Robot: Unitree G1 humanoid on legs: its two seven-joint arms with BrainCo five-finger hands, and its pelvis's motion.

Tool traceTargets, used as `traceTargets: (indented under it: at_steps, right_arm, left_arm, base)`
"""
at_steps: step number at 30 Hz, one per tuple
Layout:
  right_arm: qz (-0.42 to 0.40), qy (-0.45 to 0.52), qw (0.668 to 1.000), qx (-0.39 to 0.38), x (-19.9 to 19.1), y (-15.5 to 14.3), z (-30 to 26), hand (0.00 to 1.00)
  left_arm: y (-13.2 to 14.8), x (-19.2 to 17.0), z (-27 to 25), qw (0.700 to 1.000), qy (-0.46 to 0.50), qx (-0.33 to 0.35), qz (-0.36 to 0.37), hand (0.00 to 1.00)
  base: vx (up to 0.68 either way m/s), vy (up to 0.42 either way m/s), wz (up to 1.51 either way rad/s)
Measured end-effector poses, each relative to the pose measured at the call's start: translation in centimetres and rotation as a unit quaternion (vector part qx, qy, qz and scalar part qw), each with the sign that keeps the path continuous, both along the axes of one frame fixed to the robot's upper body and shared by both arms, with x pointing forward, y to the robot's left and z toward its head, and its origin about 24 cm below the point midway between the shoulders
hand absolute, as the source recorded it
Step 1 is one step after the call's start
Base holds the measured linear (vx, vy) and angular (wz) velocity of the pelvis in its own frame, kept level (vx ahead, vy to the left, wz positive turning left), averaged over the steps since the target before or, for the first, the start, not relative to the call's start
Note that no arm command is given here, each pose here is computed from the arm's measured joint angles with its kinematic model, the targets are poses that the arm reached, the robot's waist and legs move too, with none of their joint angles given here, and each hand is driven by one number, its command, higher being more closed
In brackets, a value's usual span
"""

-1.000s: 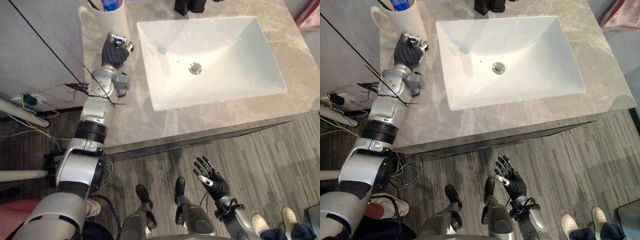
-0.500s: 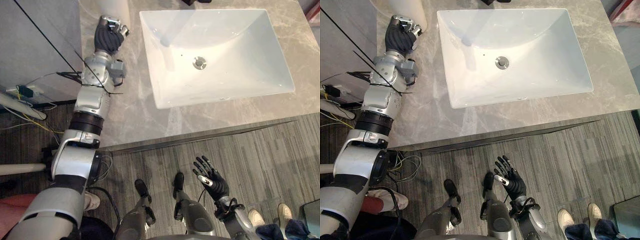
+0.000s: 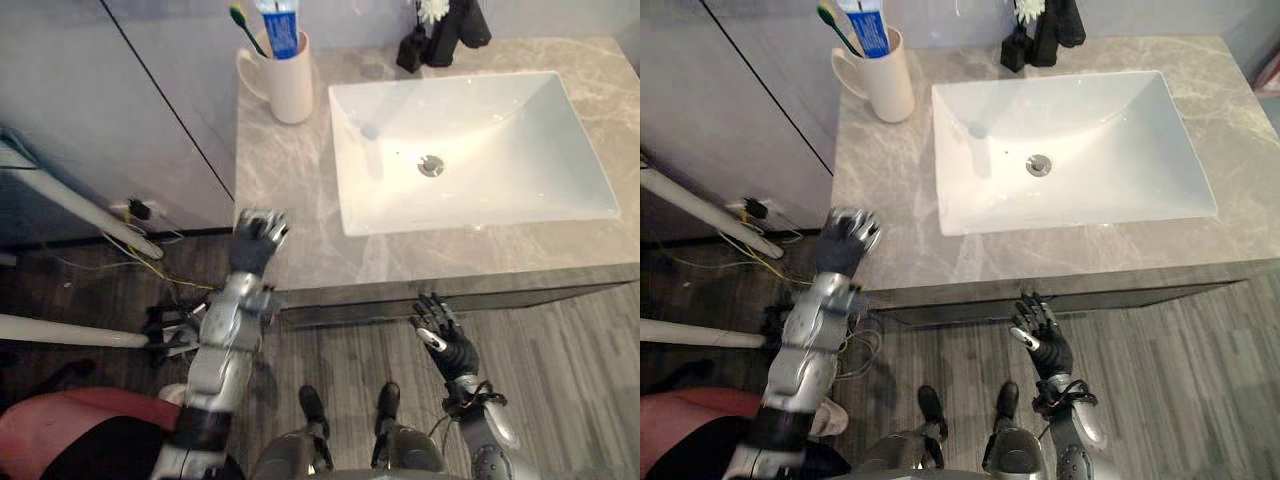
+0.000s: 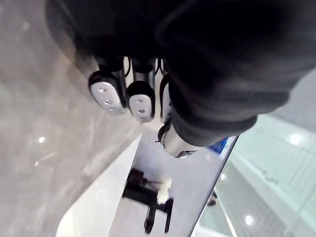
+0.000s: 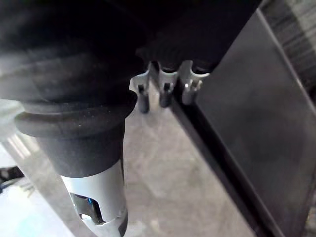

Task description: Organize washtable

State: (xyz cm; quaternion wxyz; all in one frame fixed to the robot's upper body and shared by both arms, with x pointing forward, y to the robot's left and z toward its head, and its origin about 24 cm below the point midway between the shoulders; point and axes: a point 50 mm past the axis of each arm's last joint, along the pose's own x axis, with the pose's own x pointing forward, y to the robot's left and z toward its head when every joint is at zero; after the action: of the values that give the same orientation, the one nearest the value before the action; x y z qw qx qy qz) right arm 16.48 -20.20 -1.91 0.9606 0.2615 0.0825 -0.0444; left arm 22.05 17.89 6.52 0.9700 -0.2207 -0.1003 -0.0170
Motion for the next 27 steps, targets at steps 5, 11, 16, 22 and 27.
traceTargets:
  at_steps: [5, 11, 16, 22, 27]
  right_arm:
    - [-0.053, 0.087, 0.995, -0.016, -4.0, -1.8, -2.9, 0.00]
    - [-0.057, 0.188, 0.981, -0.004, -8.0, -1.1, -6.3, 0.00]
    - [-0.008, 0.251, 0.968, -0.011, -9.3, 0.6, -8.5, 0.00]
    - [0.003, 0.259, 0.965, -0.030, -9.5, 0.7, -8.9, 0.00]
    - [-0.002, 0.242, 0.969, -0.042, -8.2, 0.7, -8.5, 0.00]
  left_arm:
    - [1.2, -6.9, -8.3, 0.977, 0.202, -0.055, 0.048, 0.00]
    - [-1.2, -11.9, -14.3, 0.933, 0.349, -0.089, 0.012, 0.00]
    - [-3.6, -14.2, -17.9, 0.892, 0.444, -0.066, -0.049, 0.00]
    - [-3.8, -14.0, -18.0, 0.892, 0.445, -0.039, -0.064, 0.00]
    - [-3.8, -12.4, -17.6, 0.901, 0.428, -0.019, -0.064, 0.00]
  base:
    - [-0.03, 0.011, 0.26]
    - [-0.04, 0.015, 0.13]
    - [-0.08, 0.011, -0.04]
    - [-0.04, 0.021, -0.05]
    - [0.01, 0.049, -0.63]
